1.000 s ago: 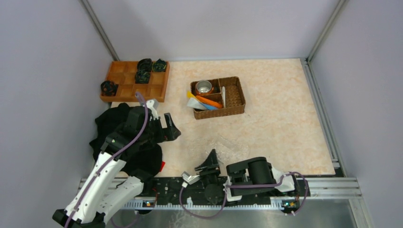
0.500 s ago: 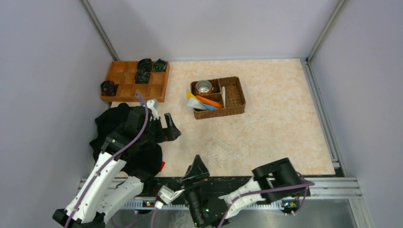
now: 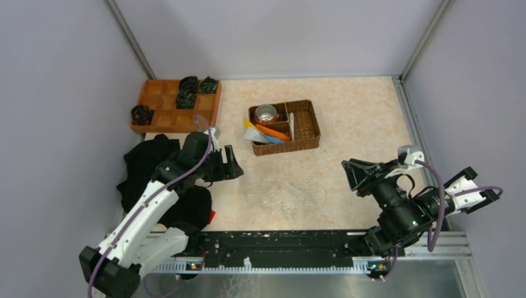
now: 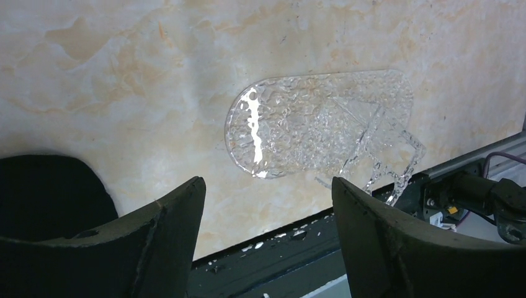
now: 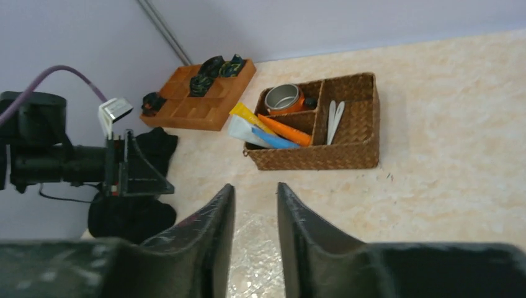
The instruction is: Prepare toiletry sets of a toothbrush and toothpaste on the tray
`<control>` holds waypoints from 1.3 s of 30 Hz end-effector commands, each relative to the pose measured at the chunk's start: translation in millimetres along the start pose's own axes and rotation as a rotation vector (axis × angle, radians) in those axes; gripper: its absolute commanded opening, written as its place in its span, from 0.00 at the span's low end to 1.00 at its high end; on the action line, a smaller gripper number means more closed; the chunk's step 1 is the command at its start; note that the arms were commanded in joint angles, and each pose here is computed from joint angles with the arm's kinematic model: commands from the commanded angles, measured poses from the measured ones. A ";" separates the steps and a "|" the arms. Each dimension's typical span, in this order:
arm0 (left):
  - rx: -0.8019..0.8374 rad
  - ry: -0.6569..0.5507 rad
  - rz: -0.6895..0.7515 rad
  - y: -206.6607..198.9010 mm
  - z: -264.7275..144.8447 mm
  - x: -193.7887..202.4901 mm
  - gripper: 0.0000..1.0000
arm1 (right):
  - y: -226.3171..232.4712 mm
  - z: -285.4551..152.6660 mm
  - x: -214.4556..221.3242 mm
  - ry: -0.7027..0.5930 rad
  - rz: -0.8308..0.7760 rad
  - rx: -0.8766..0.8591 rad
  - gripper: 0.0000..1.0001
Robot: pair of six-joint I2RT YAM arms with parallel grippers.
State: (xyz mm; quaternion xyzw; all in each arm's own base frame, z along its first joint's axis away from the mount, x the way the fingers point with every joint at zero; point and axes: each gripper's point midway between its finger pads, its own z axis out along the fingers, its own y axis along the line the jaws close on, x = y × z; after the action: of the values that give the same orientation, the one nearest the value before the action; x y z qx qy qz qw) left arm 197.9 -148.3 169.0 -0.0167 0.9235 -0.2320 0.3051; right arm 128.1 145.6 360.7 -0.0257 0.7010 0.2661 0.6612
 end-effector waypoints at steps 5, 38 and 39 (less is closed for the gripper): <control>0.077 0.047 0.025 -18.3 33.3 -11.4 0.82 | -1.5 -9.4 27.8 0.132 -0.293 0.102 0.42; 0.072 0.063 0.023 -11.0 47.1 -1.8 0.86 | -70.0 119.8 154.0 0.603 -0.033 0.251 0.30; 0.081 0.063 0.022 -12.9 48.9 -2.5 0.86 | -80.5 107.2 170.9 0.635 -0.017 0.287 0.30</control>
State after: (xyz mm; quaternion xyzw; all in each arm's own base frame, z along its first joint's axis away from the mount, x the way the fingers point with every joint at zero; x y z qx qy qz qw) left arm 219.4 -173.3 143.3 0.0068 0.9287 -0.2511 0.2727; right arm 272.9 210.7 228.0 -0.1154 0.8534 0.1576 0.4833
